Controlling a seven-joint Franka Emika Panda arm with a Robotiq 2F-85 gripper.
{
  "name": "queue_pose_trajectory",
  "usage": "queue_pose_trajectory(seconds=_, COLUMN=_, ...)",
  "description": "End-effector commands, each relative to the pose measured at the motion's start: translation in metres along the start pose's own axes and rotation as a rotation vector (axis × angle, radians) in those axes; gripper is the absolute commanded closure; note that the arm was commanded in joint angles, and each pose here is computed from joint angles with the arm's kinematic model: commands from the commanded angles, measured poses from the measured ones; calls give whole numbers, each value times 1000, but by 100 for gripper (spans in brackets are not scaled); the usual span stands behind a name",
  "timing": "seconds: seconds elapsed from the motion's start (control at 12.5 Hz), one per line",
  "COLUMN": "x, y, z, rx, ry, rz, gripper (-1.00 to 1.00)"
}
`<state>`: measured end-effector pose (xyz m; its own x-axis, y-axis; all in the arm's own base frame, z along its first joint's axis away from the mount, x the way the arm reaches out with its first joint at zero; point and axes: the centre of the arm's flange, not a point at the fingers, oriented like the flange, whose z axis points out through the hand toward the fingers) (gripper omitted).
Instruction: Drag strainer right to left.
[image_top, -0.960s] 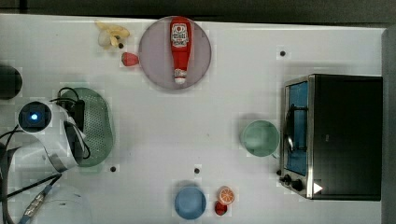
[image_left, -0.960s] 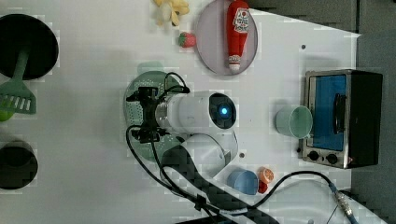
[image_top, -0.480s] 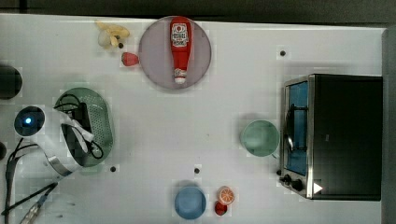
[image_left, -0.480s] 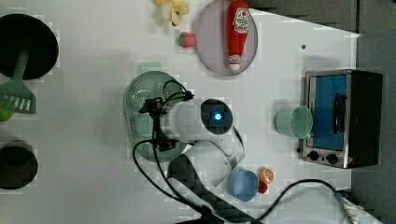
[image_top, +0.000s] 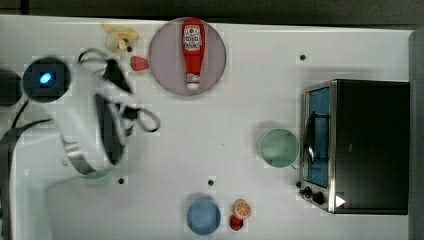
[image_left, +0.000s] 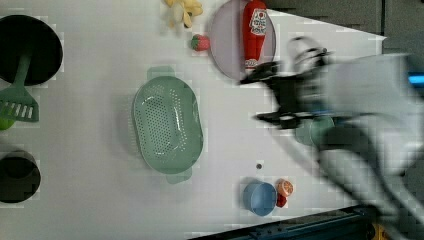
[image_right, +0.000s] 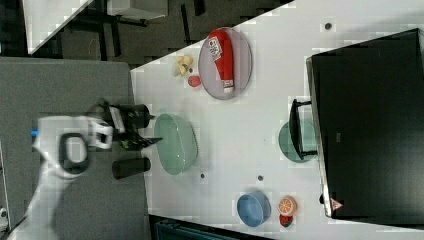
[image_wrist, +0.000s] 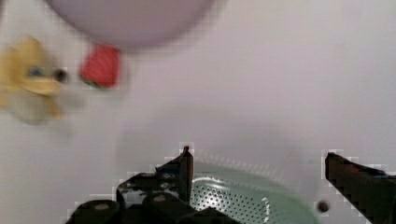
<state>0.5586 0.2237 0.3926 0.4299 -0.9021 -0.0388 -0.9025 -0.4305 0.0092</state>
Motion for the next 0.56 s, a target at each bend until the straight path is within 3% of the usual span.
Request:
queue_pose_trajectory(seconds=0.08, x=142, y=54, z=-99, rx=89, ry=4, rz=-131, gripper=-100)
queue_pose_trajectory(seconds=0.32, x=236, y=129, z=-143, rx=55, ry=31, rz=-238, gripper=-100)
queue_pose_trajectory(seconds=0.56, x=264, y=169, z=-165, rx=40, ry=27, rz=-274, gripper=-100)
